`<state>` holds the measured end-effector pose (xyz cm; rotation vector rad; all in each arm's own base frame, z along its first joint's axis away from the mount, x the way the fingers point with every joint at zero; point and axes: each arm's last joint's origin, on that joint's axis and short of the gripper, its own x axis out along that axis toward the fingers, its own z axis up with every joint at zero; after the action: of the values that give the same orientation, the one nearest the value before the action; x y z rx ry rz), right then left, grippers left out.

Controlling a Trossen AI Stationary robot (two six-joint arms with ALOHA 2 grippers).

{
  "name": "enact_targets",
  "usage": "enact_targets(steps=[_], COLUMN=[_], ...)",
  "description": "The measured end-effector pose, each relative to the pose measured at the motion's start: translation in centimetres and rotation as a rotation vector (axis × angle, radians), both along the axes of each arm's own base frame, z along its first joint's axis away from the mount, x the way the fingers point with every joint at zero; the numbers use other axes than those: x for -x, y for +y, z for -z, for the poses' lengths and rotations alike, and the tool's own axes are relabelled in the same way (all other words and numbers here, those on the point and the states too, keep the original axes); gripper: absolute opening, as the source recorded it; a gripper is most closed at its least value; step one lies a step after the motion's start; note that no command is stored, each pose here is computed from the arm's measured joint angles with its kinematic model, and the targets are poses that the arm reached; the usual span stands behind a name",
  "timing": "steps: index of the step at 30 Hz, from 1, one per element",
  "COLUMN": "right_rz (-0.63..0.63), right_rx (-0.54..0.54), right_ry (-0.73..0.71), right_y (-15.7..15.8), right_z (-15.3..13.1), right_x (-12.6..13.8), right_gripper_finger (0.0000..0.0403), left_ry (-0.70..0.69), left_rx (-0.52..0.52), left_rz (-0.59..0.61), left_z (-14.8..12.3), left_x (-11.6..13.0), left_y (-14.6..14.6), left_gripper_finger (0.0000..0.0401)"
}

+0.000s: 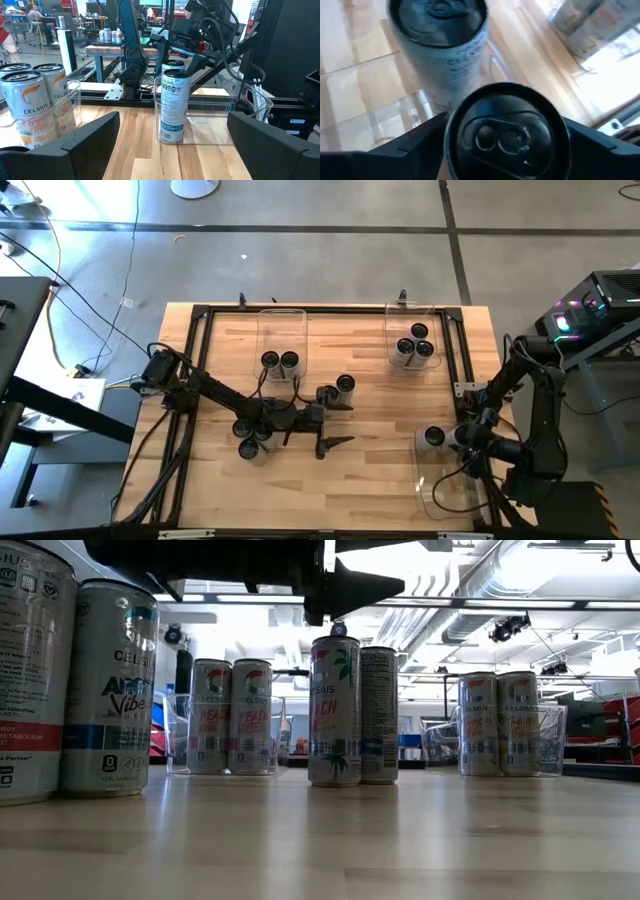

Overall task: Sort soda cans
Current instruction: Put the white-blue soda can into the bottom transparent bin

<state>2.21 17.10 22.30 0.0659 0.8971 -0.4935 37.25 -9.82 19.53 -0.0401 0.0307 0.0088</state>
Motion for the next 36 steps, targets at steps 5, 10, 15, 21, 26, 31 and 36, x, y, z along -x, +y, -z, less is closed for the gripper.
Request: enact_targets(steps=[5,10,15,21,26,31,36], right_rz=[0.011,0.024,0.009,0.046,0.048,-0.017,-0.063], right_rx=[0.016,0.006,0.005,0.002,-0.017,-0.012,0.006], right_ry=[0.017,0.008,-0.027,0.013,-0.001,-0.093,-0.138], right_y=[-0.2,-0.1,-0.1,-0.2,0.0,0.2,0.2], right_z=[-0.1,-0.1,-0.1,-0.1,0.0,-0.1,-0.2], right_x=[0.0,0.0,-0.1,-0.3,-0.5,-0.8,-1.0], right_gripper_finger=[0.0317,0.0319,0.0319,0.0320,0.0304,0.0249,0.0244], left_ry=[0.000,0.000,0.000,-0.001,-0.001,-0.001,-0.001], left_rx=[0.000,0.000,0.000,0.001,0.001,0.001,0.001], left_rz=[0.000,0.000,0.013,0.023,0.024,0.023,0.023], left_z=[0.0,0.0,0.0,0.0,0.0,0.0,0.0], left_x=[0.0,0.0,0.0,0.0,0.0,0.0,0.0], left_y=[0.0,0.0,0.0,-0.1,-0.1,-0.1,-0.1], left_gripper_finger=[0.0365,0.0365,0.0365,0.0365,0.0365,0.0365,0.0365])
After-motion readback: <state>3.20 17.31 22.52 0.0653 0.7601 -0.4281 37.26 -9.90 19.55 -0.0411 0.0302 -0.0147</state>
